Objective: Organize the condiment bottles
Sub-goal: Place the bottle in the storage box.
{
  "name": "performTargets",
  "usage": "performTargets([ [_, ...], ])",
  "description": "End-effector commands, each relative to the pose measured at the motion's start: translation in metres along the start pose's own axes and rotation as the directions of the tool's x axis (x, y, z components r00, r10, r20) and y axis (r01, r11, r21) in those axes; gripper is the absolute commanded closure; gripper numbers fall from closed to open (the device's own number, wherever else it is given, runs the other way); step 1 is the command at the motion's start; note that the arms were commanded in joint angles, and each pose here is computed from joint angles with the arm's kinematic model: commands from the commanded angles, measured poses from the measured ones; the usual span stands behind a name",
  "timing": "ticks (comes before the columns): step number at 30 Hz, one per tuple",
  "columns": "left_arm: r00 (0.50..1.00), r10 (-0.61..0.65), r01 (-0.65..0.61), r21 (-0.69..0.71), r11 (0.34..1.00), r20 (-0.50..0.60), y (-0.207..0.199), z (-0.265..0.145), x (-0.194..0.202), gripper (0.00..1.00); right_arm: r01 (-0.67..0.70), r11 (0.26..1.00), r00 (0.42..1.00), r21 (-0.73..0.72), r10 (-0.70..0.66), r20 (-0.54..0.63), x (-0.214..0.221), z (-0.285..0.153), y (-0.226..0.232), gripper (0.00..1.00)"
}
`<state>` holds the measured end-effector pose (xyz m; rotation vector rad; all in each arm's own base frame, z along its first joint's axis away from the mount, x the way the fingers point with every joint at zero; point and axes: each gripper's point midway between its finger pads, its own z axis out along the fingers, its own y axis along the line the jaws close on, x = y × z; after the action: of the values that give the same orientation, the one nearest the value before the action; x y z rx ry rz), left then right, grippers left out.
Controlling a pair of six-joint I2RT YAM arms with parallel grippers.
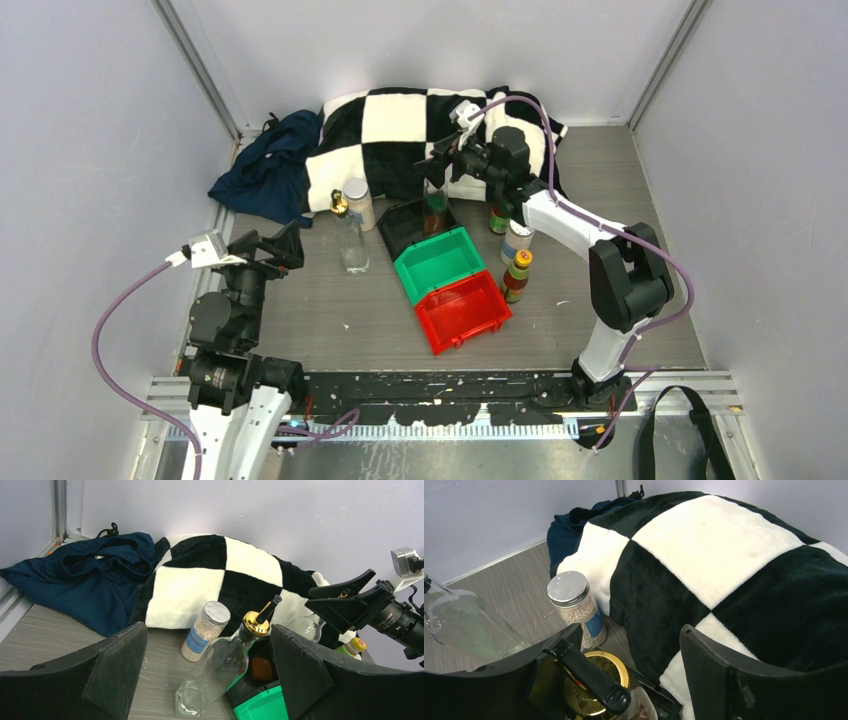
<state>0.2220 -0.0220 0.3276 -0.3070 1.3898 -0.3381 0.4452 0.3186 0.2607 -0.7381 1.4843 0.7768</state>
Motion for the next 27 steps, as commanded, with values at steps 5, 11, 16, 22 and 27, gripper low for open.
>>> performTargets([
  [5,0.999,-0.016,0.015,0.024,1.000,0.052,-0.0057,0.0022,-0.0125,0.06,0.038,0.999,0.993,0.004,-0.039,0.113,-0.0481,-0.0105,0.0096,0.21],
  [11,0.998,-0.018,0.017,0.025,1.000,0.054,-0.0057,0.0015,-0.0127,0.06,0.034,0.999,0.993,0.008,-0.035,0.110,-0.0498,-0.0131,0.0105,0.20],
  [16,0.998,-0.022,0.020,0.026,0.999,0.055,-0.0059,0.0012,-0.0129,0.06,0.030,0.999,0.995,0.026,-0.033,0.099,-0.0490,-0.0160,0.0094,0.20],
  [22,0.998,-0.025,0.024,0.026,0.999,0.060,-0.0059,0.0004,-0.0139,0.06,0.045,0.994,0.996,0.104,-0.052,0.066,-0.0472,-0.0182,0.0068,0.18],
  [27,0.998,-0.030,0.029,0.030,0.999,0.062,-0.0065,-0.0006,-0.0145,0.06,0.036,0.988,0.999,0.149,-0.041,0.032,-0.0413,-0.0152,0.0121,0.16],
])
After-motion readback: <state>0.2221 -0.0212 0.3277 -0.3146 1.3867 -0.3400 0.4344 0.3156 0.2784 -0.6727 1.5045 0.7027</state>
